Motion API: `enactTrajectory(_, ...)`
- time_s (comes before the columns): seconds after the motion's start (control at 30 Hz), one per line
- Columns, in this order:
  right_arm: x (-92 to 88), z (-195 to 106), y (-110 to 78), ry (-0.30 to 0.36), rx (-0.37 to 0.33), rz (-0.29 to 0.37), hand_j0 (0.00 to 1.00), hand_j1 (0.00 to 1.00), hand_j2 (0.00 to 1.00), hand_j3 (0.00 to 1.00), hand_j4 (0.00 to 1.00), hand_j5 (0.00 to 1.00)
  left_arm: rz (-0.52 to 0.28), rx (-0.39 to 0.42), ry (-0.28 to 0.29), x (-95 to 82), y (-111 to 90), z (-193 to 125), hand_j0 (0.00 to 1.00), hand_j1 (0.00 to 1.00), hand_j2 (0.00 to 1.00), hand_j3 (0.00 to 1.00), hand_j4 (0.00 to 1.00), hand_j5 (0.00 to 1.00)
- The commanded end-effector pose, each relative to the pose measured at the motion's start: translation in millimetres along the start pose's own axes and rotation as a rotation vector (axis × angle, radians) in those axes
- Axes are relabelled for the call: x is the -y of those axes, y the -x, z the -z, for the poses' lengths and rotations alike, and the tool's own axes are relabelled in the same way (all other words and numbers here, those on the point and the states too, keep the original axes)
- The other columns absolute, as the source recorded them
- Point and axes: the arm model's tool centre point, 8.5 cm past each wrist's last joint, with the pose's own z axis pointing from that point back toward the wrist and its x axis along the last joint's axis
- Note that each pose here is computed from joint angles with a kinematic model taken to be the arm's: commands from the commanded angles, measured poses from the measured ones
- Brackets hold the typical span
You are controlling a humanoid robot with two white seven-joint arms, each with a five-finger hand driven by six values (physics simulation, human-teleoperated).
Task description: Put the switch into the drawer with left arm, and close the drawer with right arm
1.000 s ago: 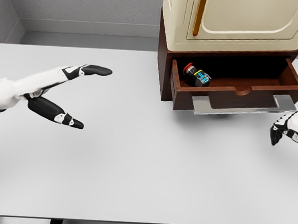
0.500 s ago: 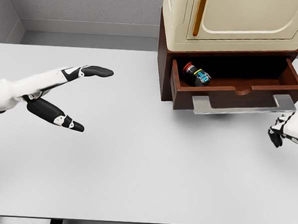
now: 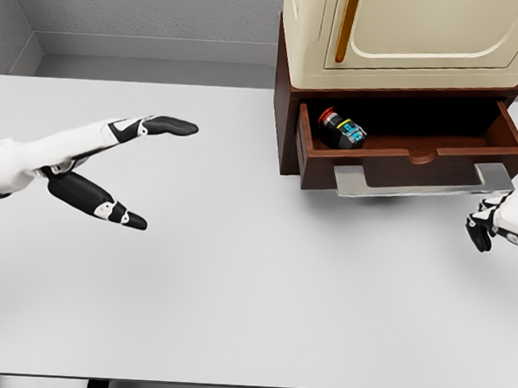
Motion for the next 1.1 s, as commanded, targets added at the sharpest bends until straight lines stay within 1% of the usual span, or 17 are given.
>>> enactTrajectory(0.0,13.5,-5,2.5,0.051,-0.011,0.079,0.21,0.21,0.21,0.21,0.21,0.21,-0.005,0.001,-0.005,-1.1,0,0,1.0,1.0,1.0,1.0,1.0,1.0)
enactTrajectory(0.1,6.1,-4,1.7,-0.004,-0.008,0.086,0.21,0.21,0.21,0.21,0.21,0.21,-0.006,0.001,-0.004,-0.7,0,0,1.0,1.0,1.0,1.0,1.0,1.0)
enactTrajectory(0.13,4.9,-5,1.6,-0.022,-0.008,0.085,0.21,0.21,0.21,0.21,0.21,0.21,-0.009,0.001,-0.002,0.9,0,0,1.0,1.0,1.0,1.0,1.0,1.0)
enactTrajectory(0.17,3.1,-5,1.5,-0.038,-0.007,0.086,0.21,0.21,0.21,0.21,0.21,0.21,-0.024,0.0,0.01,6.2,3,2,1.0,1.0,1.0,1.0,1.0,1.0)
enactTrajectory(0.2,0.4,-5,1.8,-0.062,-0.009,0.088,0.21,0.21,0.21,0.21,0.21,0.21,-0.025,0.001,0.011,6.9,3,2,1.0,1.0,1.0,1.0,1.0,1.0)
enactTrajectory(0.33,-0.8,-8,1.4,-0.13,-0.011,0.077,0.22,0.22,0.22,0.22,0.22,0.22,-0.025,-0.001,0.012,6.7,3,2,1.0,1.0,1.0,1.0,1.0,1.0)
enactTrajectory(0.4,4.1,-8,1.6,-0.117,-0.011,0.067,0.22,0.22,0.22,0.22,0.22,0.22,-0.026,-0.003,0.012,6.9,4,1,1.0,1.0,1.0,1.0,1.0,1.0)
enactTrajectory(0.47,8.7,-4,1.0,-0.091,-0.003,0.062,0.22,0.22,0.22,0.22,0.22,0.22,-0.027,-0.004,0.012,7.3,4,1,1.0,1.0,1.0,1.0,1.0,1.0)
enactTrajectory(0.5,10.7,2,-0.5,-0.062,0.013,0.064,0.22,0.22,0.22,0.22,0.22,0.22,-0.027,-0.004,0.012,7.3,4,1,1.0,1.0,1.0,1.0,1.0,1.0)
enactTrajectory(0.57,6.7,7,-2.2,-0.053,0.027,0.077,0.22,0.22,0.22,0.22,0.22,0.22,-0.027,-0.004,0.012,7.3,4,1,1.0,1.0,1.0,1.0,1.0,1.0)
enactTrajectory(0.67,5.7,10,-3.0,-0.042,0.034,0.082,0.22,0.22,0.22,0.22,0.22,0.22,-0.026,-0.005,0.013,7.4,4,1,1.0,1.0,1.0,1.0,1.0,1.0)
enactTrajectory(0.83,10.6,15,-3.8,-0.011,0.046,0.078,0.22,0.22,0.22,0.22,0.22,0.22,-0.025,-0.01,0.013,7.3,5,0,1.0,1.0,1.0,1.0,1.0,1.0)
enactTrajectory(0.97,12.1,17,-4.0,-0.002,0.05,0.078,0.22,0.22,0.22,0.22,0.22,0.22,-0.026,-0.012,0.014,7.6,5,0,1.0,1.0,1.0,1.0,1.0,1.0)
enactTrajectory(1.07,21.1,18,-4.2,0.02,0.054,0.061,0.22,0.22,0.22,0.22,0.22,0.22,-0.028,-0.011,0.016,8.4,4,0,1.0,1.0,1.0,1.0,1.0,1.0)
